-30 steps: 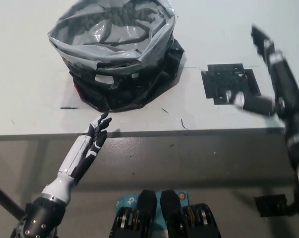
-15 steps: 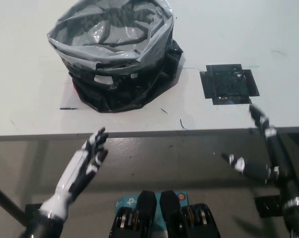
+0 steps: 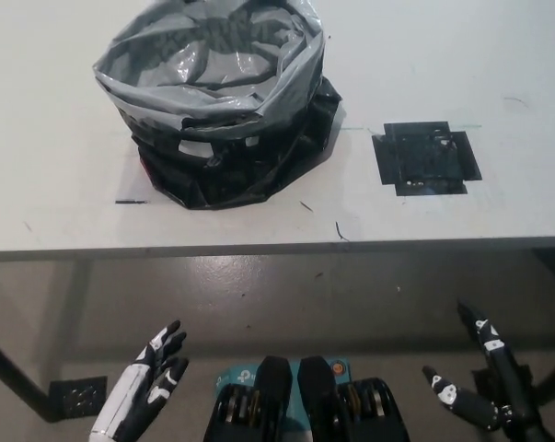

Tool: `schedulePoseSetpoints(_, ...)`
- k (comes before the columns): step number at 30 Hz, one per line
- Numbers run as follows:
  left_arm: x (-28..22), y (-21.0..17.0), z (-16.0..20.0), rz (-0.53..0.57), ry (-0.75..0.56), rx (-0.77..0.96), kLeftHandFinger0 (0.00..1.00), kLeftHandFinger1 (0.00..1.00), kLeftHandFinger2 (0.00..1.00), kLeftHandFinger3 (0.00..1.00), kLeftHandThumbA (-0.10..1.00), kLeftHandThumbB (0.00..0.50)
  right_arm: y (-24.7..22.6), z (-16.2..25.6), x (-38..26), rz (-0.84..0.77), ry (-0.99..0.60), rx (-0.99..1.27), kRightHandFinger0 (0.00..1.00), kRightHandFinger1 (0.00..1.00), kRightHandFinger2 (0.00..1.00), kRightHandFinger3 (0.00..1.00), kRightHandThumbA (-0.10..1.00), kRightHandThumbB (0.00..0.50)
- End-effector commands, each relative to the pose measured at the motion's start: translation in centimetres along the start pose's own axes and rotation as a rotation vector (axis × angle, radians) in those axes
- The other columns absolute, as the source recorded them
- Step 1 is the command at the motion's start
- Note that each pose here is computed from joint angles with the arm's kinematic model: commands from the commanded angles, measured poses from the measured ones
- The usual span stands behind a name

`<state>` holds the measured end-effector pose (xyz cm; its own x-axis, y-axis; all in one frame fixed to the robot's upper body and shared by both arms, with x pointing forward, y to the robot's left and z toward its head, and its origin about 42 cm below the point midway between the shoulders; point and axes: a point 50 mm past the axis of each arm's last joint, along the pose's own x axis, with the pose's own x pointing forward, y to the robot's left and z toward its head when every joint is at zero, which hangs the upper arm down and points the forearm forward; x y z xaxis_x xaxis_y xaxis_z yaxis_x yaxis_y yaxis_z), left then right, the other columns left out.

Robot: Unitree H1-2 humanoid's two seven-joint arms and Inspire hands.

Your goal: Use the right hand to pick up a small rectangular container and put it into a plastic bag and lift the bag

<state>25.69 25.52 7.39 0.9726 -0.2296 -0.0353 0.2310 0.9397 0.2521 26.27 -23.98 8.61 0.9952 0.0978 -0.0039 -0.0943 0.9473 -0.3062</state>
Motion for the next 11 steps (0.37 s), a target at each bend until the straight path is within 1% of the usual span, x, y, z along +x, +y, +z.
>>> schedulePoseSetpoints(1,-0.7,1.3,2.5,0.01,-0.128,0.017,1.0,1.0,1.0,1.0,0.86,0.261,0.9,1.7,-0.2,-0.02,-0.254,0.001,1.0,1.0,1.0,1.0,0.73,0.206)
schedulePoseSetpoints(3,-0.7,1.3,2.5,0.01,-0.129,0.018,1.0,1.0,1.0,1.0,0.87,0.265,0.9,1.7,-0.2,-0.019,-0.255,0.002,1.0,1.0,1.0,1.0,0.72,0.2)
schedulePoseSetpoints(7,-1.3,1.3,2.3,0.014,-0.123,0.017,1.0,1.0,1.0,1.0,0.87,0.27,1.3,1.5,-0.5,-0.006,-0.248,0.006,1.0,1.0,1.0,1.0,0.74,0.223)
schedulePoseSetpoints(9,-1.8,1.2,2.2,0.014,-0.113,0.02,1.0,1.0,1.0,1.0,0.87,0.265,1.5,1.4,-1.1,0.001,-0.247,0.002,1.0,1.0,1.0,1.0,0.72,0.215)
schedulePoseSetpoints(10,-1.9,1.1,2.2,0.013,-0.11,0.02,1.0,1.0,1.0,1.0,0.87,0.266,1.6,1.4,-1.2,0.002,-0.247,0.001,1.0,1.0,1.0,1.0,0.72,0.215)
schedulePoseSetpoints(11,-2.3,1.0,2.0,0.014,-0.104,0.017,1.0,1.0,1.0,1.0,0.87,0.256,1.6,1.2,-1.6,0.008,-0.239,-0.002,1.0,1.0,1.0,1.0,0.74,0.225)
